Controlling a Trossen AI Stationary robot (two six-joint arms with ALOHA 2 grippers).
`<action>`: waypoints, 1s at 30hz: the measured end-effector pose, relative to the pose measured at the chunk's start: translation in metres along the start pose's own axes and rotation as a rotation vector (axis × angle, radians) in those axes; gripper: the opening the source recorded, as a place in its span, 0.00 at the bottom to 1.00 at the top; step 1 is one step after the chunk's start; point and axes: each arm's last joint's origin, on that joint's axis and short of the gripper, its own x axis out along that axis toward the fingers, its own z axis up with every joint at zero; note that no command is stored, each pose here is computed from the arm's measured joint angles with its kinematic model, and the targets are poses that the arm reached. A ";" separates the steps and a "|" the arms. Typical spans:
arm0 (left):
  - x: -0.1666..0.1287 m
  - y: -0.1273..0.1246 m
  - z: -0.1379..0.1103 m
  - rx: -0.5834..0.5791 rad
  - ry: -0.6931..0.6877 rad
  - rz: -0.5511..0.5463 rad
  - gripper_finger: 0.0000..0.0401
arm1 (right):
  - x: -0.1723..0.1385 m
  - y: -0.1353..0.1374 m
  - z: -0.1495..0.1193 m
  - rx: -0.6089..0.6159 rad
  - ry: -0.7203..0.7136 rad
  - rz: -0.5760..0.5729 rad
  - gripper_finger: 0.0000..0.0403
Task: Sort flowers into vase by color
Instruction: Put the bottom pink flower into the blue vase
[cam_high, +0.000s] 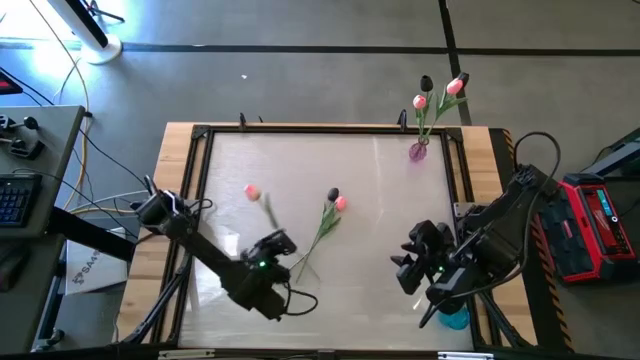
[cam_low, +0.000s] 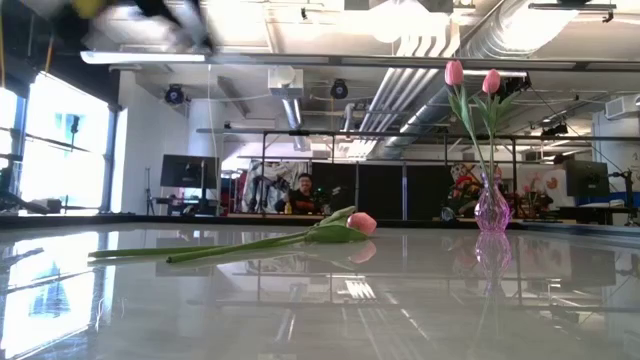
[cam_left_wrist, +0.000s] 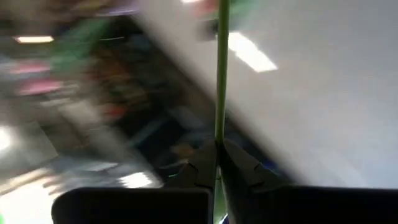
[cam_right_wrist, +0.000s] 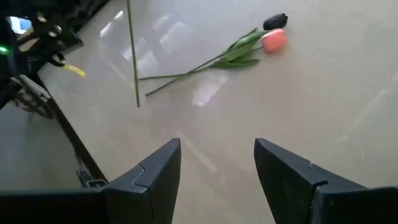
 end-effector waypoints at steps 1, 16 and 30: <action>0.005 0.006 0.001 0.006 0.028 0.097 0.00 | 0.001 0.000 -0.001 0.001 0.000 0.001 0.48; 0.048 0.107 -0.037 -0.244 0.285 0.338 0.00 | -0.034 0.010 0.034 -0.094 -0.116 0.136 0.48; 0.054 0.129 -0.034 -0.041 0.209 0.207 0.00 | -0.054 0.003 0.071 -0.214 -0.088 0.174 0.48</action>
